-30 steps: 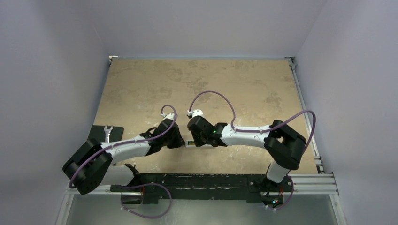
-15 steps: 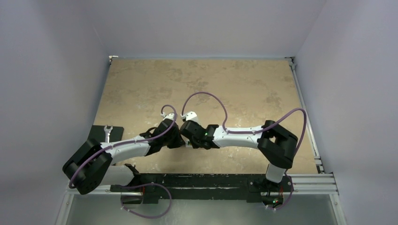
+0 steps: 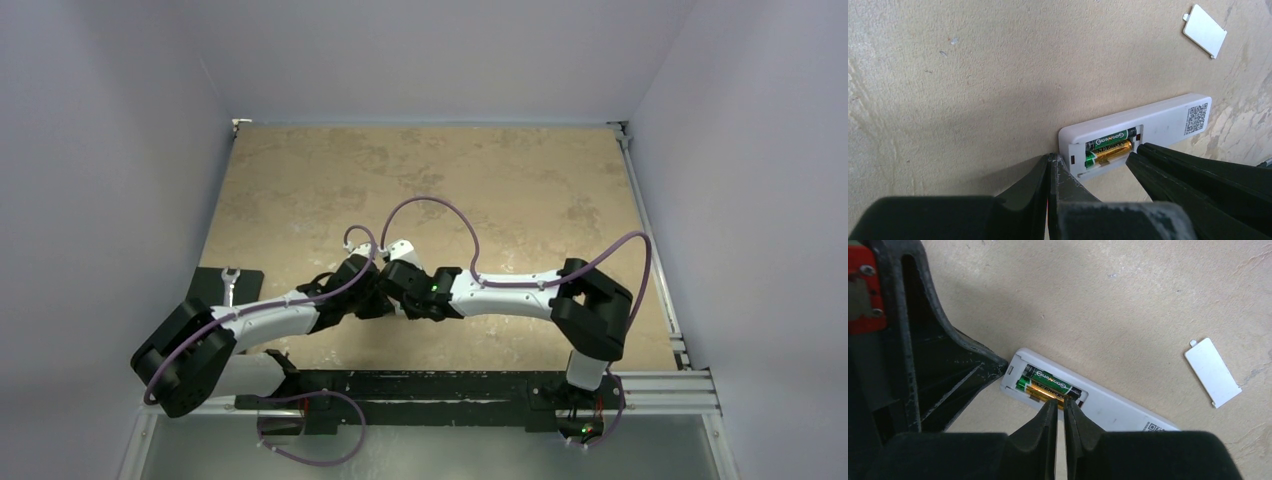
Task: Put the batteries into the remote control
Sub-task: Load the battery into the remote control, then adjust the remote control at the center of the board.
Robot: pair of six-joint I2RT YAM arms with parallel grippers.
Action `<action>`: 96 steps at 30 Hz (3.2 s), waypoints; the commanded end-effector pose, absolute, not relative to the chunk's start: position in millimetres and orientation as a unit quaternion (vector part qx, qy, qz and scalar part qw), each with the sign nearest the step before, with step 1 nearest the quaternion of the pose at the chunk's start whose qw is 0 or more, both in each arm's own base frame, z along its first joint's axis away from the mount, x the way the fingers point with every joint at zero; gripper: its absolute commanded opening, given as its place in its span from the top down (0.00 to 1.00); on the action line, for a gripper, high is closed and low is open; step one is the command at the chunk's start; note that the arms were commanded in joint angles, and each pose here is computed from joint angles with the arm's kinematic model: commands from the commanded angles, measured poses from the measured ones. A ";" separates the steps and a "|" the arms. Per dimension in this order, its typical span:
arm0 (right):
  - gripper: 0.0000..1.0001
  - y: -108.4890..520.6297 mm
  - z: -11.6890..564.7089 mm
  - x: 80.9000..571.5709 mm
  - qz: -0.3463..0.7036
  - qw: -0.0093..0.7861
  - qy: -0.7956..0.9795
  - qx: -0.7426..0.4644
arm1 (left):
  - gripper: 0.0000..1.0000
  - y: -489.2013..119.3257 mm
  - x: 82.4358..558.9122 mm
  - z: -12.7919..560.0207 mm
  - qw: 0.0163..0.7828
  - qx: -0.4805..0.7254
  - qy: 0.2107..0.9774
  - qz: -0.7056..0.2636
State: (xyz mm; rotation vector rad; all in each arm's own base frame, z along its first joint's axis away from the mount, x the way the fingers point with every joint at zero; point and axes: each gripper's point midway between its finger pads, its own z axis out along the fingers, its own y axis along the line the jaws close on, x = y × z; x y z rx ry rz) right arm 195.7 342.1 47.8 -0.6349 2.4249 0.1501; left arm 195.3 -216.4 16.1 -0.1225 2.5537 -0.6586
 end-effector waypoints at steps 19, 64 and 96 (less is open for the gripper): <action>0.79 366.6 56.1 204.3 0.111 0.326 0.915 -0.212 | 1.00 -199.8 184.1 13.2 0.243 -0.038 0.946 -0.211; 0.74 294.2 101.3 182.0 0.135 0.354 0.910 -0.166 | 0.74 -229.6 236.8 92.3 0.316 -0.006 0.923 -0.218; 1.00 253.9 42.1 198.7 0.113 0.348 0.929 -0.063 | 0.96 -275.1 243.6 20.1 0.229 0.062 0.949 -0.208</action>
